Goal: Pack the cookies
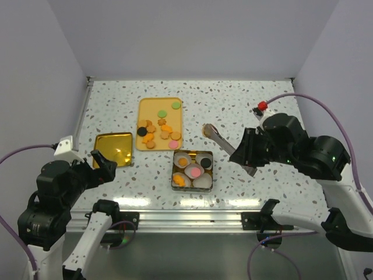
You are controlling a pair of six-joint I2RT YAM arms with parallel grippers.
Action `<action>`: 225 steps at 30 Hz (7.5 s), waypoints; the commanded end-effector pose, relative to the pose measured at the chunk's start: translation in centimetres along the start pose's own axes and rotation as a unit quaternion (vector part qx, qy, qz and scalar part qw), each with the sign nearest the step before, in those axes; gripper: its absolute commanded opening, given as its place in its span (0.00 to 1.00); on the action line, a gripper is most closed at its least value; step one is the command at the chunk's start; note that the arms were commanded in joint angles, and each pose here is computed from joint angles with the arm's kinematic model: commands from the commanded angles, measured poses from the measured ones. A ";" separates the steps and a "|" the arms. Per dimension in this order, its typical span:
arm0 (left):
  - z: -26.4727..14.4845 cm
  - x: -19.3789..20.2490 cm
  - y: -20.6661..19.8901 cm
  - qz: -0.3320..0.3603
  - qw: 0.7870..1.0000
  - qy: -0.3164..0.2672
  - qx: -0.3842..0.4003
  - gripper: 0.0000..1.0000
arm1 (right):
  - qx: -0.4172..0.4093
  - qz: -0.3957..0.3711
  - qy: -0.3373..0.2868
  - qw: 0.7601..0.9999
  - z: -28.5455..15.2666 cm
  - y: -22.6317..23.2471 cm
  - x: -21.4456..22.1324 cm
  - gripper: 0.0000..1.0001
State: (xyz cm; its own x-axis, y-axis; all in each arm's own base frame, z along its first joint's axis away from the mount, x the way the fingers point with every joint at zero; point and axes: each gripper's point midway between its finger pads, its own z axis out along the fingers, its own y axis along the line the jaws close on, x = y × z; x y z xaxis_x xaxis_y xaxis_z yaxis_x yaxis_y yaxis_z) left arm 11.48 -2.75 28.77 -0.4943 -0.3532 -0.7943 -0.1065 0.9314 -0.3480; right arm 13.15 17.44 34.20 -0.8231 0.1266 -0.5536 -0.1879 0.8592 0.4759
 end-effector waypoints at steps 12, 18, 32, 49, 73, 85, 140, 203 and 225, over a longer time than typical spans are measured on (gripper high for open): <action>-1.6 -1.9 0.5 -0.052 0.997 -0.039 -0.029 1.00 | -0.009 0.005 0.148 0.989 -3.6 -6.7 11.9 0.07; 1.3 -1.5 0.8 -0.047 0.997 0.013 -0.063 1.00 | 0.024 -0.019 0.194 0.981 -2.1 -9.3 14.7 0.08; 9.8 0.2 -0.3 -0.023 0.998 0.052 -0.036 1.00 | 0.064 0.000 0.223 0.973 2.6 -9.0 14.9 0.08; 14.0 2.5 0.6 0.006 0.997 0.066 -0.035 1.00 | 0.058 0.013 0.237 0.970 6.5 -6.9 14.2 0.12; 15.4 2.1 0.9 0.022 0.997 0.067 -0.044 1.00 | 0.082 -0.032 0.233 0.969 7.5 -6.3 11.9 0.47; 15.0 2.0 0.3 0.022 0.998 0.056 -0.025 1.00 | 0.181 -0.090 0.145 0.969 4.5 -7.0 4.5 0.53; 15.4 2.8 -0.3 0.031 0.997 0.071 -0.007 1.00 | 0.328 0.054 0.203 0.921 28.9 -26.3 -1.9 0.64; 30.2 13.2 8.5 0.160 0.913 0.314 -0.206 0.30 | 0.210 0.024 0.057 0.976 7.3 -13.6 0.0 0.99; 26.8 -1.0 1.7 0.101 0.958 0.200 -0.178 0.00 | 0.173 -0.026 0.026 0.984 6.0 -10.5 -5.3 0.99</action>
State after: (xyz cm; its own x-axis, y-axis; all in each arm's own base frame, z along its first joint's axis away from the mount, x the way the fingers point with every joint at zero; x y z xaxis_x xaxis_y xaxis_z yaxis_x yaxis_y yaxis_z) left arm 32.71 -2.61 8.19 -0.9052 -0.1082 -0.4110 -0.1763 0.9755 0.1315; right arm 21.11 10.14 25.91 -0.8702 0.1164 -0.4787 0.0285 0.9820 0.1870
